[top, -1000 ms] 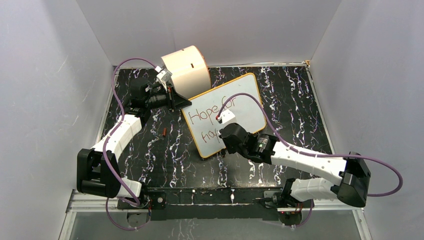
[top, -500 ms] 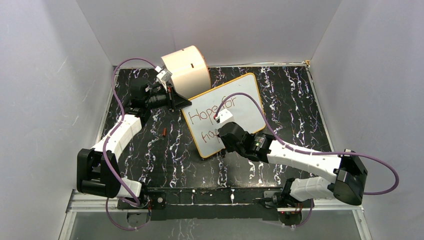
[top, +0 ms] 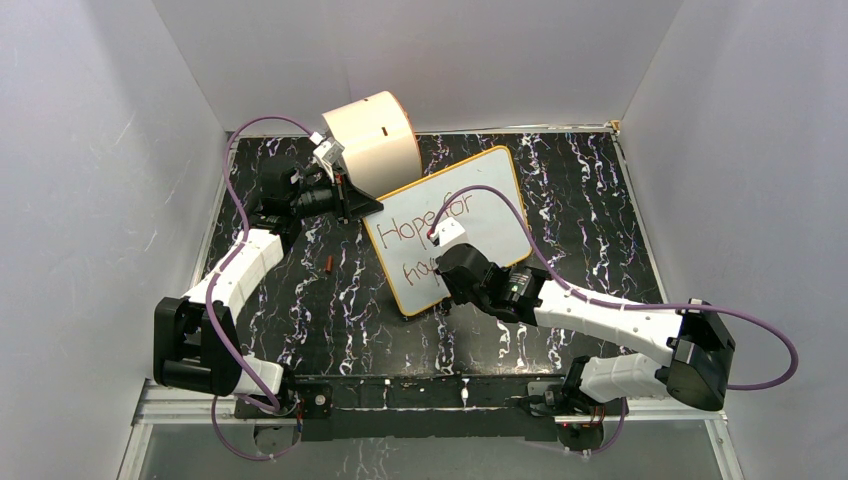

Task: Write a sentence on the whiteboard

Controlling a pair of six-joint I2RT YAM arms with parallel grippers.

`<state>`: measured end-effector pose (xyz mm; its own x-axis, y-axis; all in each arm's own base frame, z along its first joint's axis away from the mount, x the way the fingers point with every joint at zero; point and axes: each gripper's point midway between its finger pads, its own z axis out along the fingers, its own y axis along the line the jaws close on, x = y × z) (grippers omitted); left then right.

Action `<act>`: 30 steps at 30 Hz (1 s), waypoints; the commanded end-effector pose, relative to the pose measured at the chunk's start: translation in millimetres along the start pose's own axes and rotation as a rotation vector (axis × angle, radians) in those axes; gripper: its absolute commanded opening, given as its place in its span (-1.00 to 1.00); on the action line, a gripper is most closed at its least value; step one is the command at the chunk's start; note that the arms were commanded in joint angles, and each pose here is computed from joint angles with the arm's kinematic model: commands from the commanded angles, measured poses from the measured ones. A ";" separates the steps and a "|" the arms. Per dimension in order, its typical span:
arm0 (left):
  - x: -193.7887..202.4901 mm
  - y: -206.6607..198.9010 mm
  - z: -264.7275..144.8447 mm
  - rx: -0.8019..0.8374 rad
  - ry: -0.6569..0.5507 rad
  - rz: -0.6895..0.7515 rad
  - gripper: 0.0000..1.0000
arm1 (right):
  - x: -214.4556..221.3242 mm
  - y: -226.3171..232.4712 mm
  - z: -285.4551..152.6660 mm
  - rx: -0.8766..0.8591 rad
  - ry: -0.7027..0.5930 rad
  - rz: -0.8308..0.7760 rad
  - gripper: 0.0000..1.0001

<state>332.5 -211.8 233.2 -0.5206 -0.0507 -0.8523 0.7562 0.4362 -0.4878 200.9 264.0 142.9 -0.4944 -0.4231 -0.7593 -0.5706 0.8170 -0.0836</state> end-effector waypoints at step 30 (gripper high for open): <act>29.2 14.9 5.3 -0.056 0.076 -0.032 -1.00 | -12.7 -19.8 -3.2 0.057 -0.027 0.091 -1.00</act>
<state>332.3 -211.7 232.7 -0.5211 -0.0490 -0.8521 0.7561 0.4366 -0.4875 207.4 263.9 148.5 -0.5136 -0.3828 -0.7679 -0.5483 0.8348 -0.0494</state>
